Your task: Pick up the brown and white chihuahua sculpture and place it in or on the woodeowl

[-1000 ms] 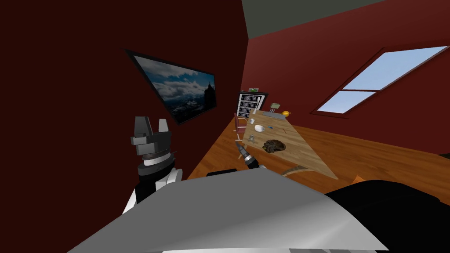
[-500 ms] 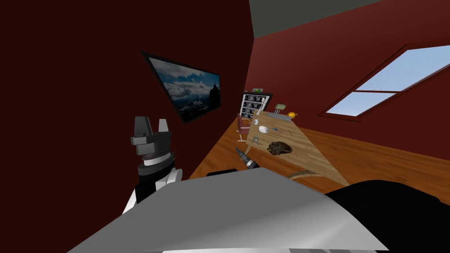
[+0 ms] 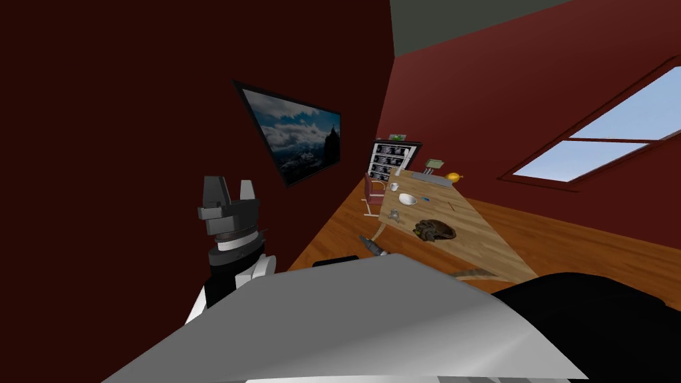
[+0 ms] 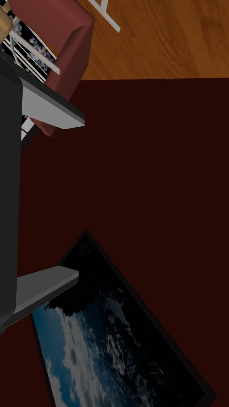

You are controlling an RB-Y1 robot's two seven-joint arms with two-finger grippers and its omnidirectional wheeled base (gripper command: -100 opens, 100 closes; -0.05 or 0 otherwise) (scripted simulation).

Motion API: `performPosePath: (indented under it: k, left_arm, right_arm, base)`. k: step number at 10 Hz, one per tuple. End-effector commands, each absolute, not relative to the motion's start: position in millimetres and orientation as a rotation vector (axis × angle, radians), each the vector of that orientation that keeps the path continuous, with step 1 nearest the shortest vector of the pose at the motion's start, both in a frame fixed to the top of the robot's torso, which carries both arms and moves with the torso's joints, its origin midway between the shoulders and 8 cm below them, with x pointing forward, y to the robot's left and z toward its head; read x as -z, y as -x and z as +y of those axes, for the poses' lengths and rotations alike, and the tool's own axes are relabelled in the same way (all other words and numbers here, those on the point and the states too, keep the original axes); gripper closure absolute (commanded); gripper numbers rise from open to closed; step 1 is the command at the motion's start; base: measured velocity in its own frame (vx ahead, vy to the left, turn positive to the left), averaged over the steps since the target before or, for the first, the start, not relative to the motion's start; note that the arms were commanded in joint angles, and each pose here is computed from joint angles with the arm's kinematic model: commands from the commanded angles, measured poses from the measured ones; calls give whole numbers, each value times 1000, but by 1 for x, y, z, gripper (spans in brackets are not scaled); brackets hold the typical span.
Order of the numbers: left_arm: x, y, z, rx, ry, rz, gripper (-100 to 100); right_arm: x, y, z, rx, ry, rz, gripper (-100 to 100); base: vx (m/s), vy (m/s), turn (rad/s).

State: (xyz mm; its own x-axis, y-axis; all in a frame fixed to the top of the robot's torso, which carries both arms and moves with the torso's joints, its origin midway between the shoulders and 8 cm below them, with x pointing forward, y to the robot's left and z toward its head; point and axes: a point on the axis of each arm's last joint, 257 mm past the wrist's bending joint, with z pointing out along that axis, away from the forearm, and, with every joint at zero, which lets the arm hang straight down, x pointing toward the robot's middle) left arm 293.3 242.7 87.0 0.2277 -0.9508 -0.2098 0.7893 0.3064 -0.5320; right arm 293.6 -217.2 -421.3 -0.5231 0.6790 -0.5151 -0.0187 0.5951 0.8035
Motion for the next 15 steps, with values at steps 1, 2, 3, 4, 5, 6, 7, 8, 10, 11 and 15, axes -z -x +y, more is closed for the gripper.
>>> performPosePath:
  k: [1, 2, 3, 4, 5, 6, 7, 8, 10, 11, 15]
  left_arm:
    - [-87, -293, 243, 1231, 345, 552, 0]
    - [-87, -293, 243, 1231, 345, 552, 0]
    - [-87, -293, 243, 1231, 345, 552, 0]
    - [-87, -293, 243, 1231, 345, 552, 0]
    - [-87, -293, 243, 1231, 345, 552, 0]
    - [-87, -293, 243, 1231, 345, 552, 0]
    - [-87, -293, 243, 1231, 345, 552, 0]
    - [-87, -293, 243, 1231, 345, 552, 0]
    - [-87, -293, 243, 1231, 345, 552, 0]
    - [-87, -293, 243, 1231, 345, 552, 0]
    - [-87, -293, 243, 1231, 345, 552, 0]
  right_arm:
    - [439, -285, -231, -947, -522, 1983, -100]
    - [456, -269, -245, -903, -489, 2051, -100]
    - [464, -264, -252, -886, -499, 2068, -100]
    - [476, -250, -266, -844, -461, 2128, -100]
    - [486, -243, -275, -819, -476, 2151, -100]
    - [497, -227, -293, -772, -438, 2211, -100]
    - [504, -222, -301, -752, -449, 2227, -100]
    - [517, -202, -326, -687, -420, 2297, -100]
    - [529, -181, -353, -620, -395, 2363, -100]
    - [530, -179, -357, -609, -396, 2370, -100]
    - [545, -119, -449, -382, -323, 2550, -100]
  base:
    - [35, 33, 60]
    - [44, 39, 125]
    - [40, 28, 80]
    - [46, 41, 116]
    - [41, 34, 74]
    - [55, 28, 142]
    - [47, 15, 68]
    - [55, 24, 155]
    - [54, 23, 100]
    - [54, 14, 63]
    - [69, 4, 129]
